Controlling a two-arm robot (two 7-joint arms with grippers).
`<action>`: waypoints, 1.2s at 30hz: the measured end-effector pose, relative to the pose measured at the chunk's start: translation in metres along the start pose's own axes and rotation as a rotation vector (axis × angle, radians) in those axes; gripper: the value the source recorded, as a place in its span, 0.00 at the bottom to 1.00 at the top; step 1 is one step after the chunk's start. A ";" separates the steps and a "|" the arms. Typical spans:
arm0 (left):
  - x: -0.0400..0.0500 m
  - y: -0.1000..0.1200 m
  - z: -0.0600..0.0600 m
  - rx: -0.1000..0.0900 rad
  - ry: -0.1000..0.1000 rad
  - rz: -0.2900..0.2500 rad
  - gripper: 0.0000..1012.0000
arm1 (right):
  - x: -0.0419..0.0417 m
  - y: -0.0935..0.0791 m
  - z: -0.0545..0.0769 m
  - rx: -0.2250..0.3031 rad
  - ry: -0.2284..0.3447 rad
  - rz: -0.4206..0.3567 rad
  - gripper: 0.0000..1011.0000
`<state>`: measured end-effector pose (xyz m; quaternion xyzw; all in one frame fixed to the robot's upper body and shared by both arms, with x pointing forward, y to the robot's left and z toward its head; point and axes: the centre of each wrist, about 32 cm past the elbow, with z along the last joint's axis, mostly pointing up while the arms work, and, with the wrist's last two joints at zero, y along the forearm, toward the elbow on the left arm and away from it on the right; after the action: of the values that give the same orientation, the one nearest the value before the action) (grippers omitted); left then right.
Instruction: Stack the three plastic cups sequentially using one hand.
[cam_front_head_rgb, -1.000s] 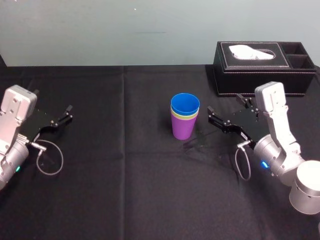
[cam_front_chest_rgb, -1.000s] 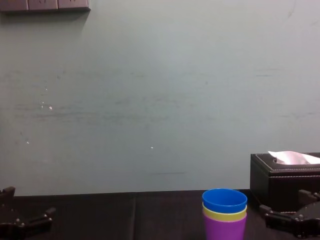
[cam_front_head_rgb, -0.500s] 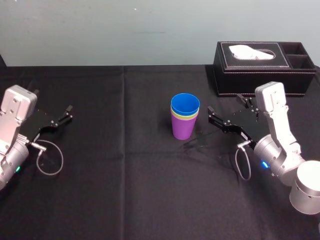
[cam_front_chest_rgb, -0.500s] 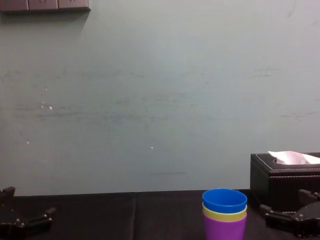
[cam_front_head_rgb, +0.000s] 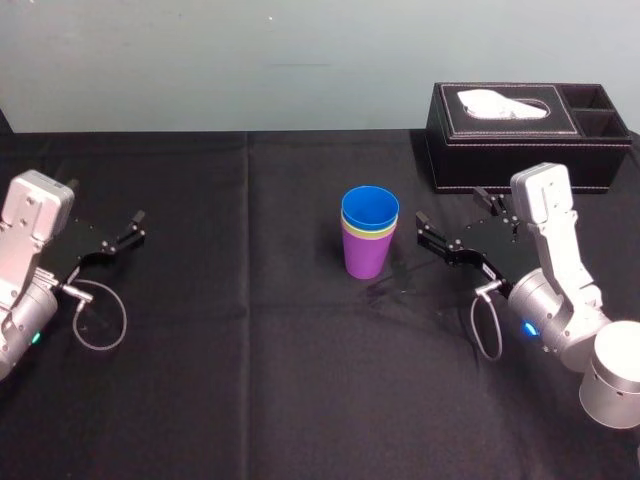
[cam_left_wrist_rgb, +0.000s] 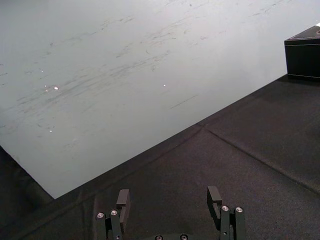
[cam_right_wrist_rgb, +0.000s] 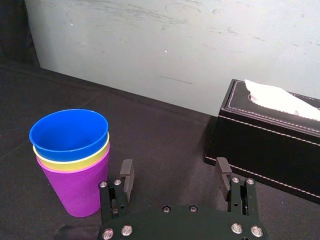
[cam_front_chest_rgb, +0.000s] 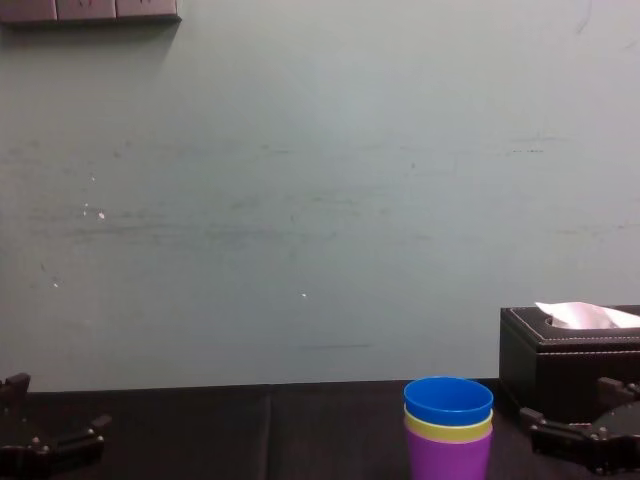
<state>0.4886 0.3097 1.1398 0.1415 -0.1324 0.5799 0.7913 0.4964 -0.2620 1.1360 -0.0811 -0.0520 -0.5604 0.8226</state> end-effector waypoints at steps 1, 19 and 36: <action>0.0000 0.000 0.000 0.000 0.000 0.000 1.00 | 0.0000 0.000 0.000 0.000 0.000 0.000 0.99; 0.0000 0.000 0.000 0.000 0.000 0.000 1.00 | 0.0000 0.000 0.000 0.000 0.000 -0.001 0.99; 0.0000 0.000 0.000 0.000 0.000 0.000 1.00 | 0.0000 0.000 0.000 0.000 0.000 -0.001 0.99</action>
<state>0.4886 0.3097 1.1398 0.1415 -0.1325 0.5799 0.7913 0.4964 -0.2620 1.1360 -0.0809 -0.0519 -0.5608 0.8223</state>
